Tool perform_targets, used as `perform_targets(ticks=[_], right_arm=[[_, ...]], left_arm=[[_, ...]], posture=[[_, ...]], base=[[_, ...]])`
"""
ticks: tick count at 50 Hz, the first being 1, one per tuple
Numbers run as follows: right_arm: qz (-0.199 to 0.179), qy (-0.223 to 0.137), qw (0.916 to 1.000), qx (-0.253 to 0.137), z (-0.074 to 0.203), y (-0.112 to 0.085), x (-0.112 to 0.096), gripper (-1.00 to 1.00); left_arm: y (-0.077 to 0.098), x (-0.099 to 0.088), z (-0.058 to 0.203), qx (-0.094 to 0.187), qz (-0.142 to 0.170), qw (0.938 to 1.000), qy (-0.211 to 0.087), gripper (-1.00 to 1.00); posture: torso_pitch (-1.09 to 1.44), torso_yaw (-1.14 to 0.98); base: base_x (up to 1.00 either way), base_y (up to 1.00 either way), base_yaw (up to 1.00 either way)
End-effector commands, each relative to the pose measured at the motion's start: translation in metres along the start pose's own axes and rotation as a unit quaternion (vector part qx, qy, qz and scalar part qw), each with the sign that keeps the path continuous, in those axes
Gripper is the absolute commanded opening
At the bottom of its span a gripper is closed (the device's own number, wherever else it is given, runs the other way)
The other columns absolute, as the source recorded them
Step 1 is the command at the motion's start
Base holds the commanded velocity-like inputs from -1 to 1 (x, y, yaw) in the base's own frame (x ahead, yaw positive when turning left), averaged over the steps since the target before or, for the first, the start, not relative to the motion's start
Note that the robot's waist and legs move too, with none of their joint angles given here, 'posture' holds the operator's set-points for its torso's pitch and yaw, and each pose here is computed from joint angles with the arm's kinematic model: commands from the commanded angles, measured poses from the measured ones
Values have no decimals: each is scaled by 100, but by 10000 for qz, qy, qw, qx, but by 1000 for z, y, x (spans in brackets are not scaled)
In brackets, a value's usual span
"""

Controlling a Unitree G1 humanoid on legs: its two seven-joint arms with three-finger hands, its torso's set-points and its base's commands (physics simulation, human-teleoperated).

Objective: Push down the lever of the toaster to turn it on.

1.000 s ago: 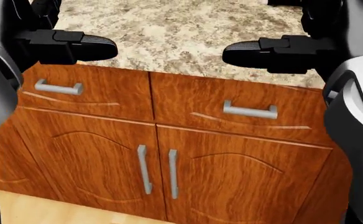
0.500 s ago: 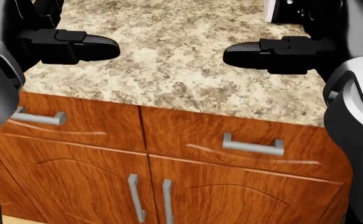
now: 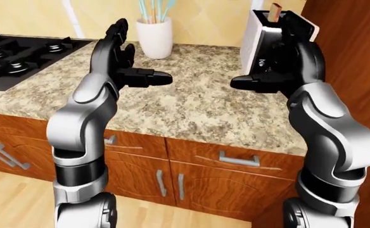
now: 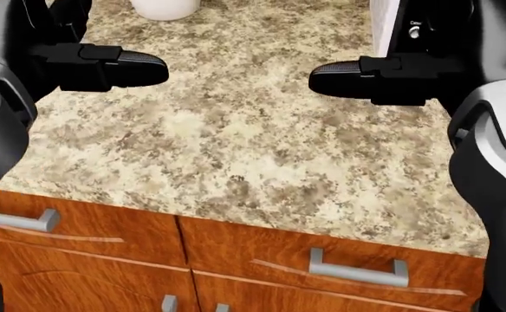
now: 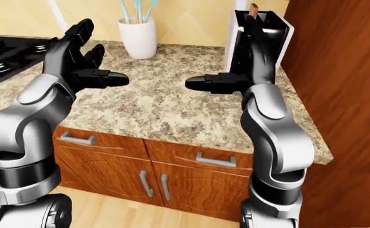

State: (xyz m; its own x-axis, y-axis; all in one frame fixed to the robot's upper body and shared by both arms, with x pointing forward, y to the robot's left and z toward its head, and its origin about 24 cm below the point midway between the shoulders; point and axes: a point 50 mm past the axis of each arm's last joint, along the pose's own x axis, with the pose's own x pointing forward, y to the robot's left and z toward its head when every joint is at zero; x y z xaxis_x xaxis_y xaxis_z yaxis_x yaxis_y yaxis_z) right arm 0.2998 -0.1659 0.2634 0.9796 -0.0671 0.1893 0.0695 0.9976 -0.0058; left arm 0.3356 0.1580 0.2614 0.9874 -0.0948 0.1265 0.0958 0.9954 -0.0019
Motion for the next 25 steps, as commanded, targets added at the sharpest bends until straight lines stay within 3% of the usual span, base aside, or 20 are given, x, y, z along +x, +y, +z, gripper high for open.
perform_targets(ticks=[1, 14, 21, 25], right_arm=[[70, -371, 9993, 34, 14, 2, -1, 100], [45, -348, 9994, 13, 13, 3, 0, 100], [45, -342, 9994, 6, 14, 3, -1, 100], [36, -370, 9993, -18, 13, 3, 0, 100]], left_arm=[[2, -3, 18, 38, 57, 9990, -433, 100], [2, -2, 18, 36, 63, 9990, -441, 100], [2, -3, 19, 37, 59, 9990, -444, 100], [2, -2, 18, 38, 57, 9990, -443, 100]], posture=[[0, 0], [0, 0], [0, 0], [0, 0]], base=[[23, 0, 0], [8, 0, -1], [0, 0, -96], [0, 0, -3]])
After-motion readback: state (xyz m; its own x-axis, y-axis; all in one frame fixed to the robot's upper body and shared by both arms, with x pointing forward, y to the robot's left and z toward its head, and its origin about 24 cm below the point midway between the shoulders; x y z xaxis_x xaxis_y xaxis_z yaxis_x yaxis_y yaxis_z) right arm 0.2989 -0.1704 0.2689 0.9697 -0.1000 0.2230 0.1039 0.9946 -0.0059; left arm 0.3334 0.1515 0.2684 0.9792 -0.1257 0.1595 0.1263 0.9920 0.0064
